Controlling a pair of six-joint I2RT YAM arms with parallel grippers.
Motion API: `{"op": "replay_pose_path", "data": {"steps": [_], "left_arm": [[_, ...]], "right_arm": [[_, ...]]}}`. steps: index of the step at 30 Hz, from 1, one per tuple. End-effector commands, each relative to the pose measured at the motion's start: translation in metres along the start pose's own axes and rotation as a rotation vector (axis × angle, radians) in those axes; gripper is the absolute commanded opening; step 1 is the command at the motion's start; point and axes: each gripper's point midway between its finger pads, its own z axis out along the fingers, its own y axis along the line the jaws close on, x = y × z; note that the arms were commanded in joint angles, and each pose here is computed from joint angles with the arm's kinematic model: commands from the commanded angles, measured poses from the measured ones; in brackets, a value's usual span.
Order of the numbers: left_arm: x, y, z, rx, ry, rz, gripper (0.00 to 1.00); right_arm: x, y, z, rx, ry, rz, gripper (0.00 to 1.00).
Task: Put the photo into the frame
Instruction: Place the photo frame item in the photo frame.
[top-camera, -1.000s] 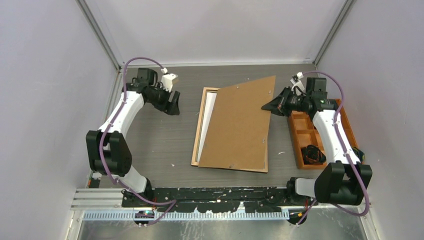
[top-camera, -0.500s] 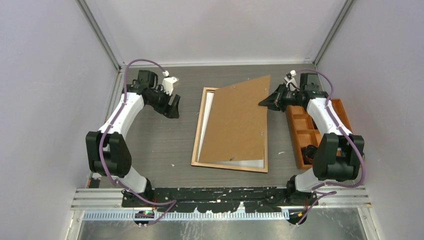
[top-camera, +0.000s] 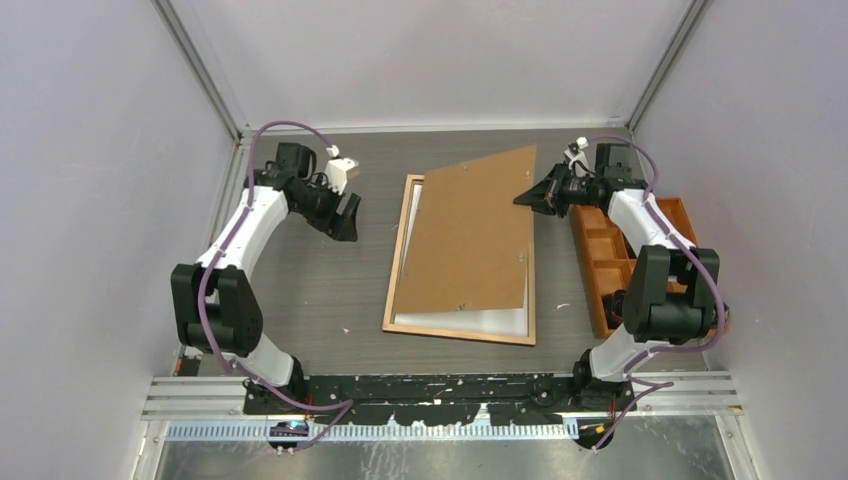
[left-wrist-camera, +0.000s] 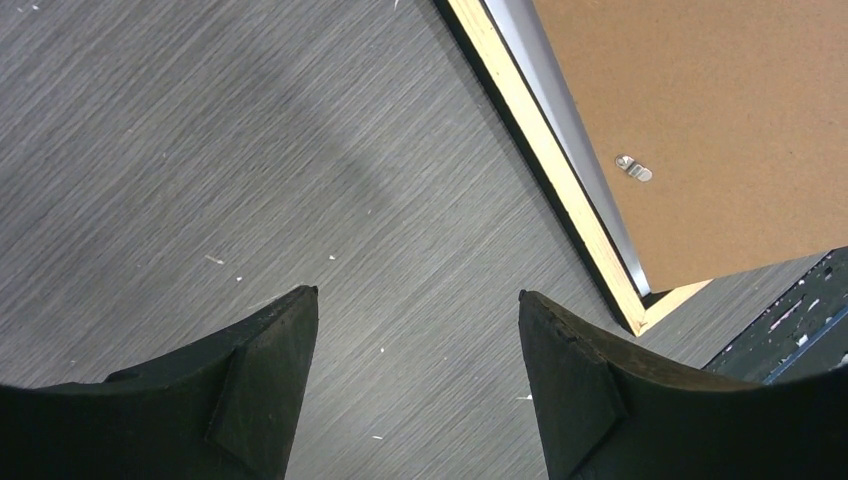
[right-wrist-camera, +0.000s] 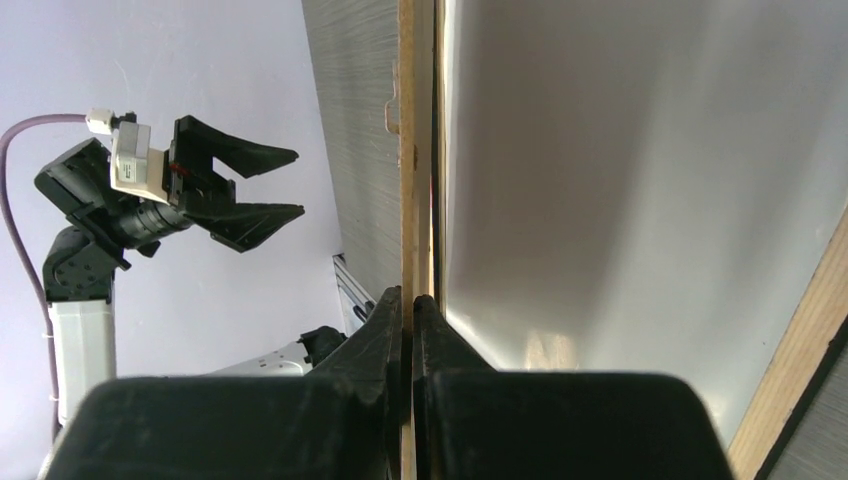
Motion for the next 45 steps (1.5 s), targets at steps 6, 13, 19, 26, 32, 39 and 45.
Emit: {"op": "replay_pose_path", "data": {"steps": [6,13,19,26,32,39,45], "left_arm": [[-0.002,-0.009,-0.014,-0.003,-0.015,0.041,0.75],[0.002,-0.01,-0.017,-0.003,-0.001,0.046,0.75],[0.001,-0.012,-0.02,-0.001,0.002,0.051,0.75],[0.004,-0.013,-0.023,-0.005,0.006,0.066,0.75],[0.005,-0.014,-0.025,-0.004,0.01,0.068,0.75],[0.004,-0.018,-0.027,0.003,0.002,0.074,0.74],[0.005,-0.016,-0.027,-0.01,0.001,0.08,0.74]], "right_arm": [[-0.008,0.032,0.002,-0.114,0.026,-0.058,0.01],[-0.006,0.027,0.01,-0.084,0.068,-0.079,0.01],[-0.005,0.02,0.013,-0.057,0.09,-0.081,0.01],[-0.004,0.016,0.016,-0.052,0.097,-0.073,0.01],[-0.005,0.013,0.019,-0.051,0.091,-0.057,0.01],[-0.006,0.006,0.024,-0.039,0.085,-0.02,0.01],[-0.006,-0.002,0.028,-0.015,0.077,0.012,0.01]]}}
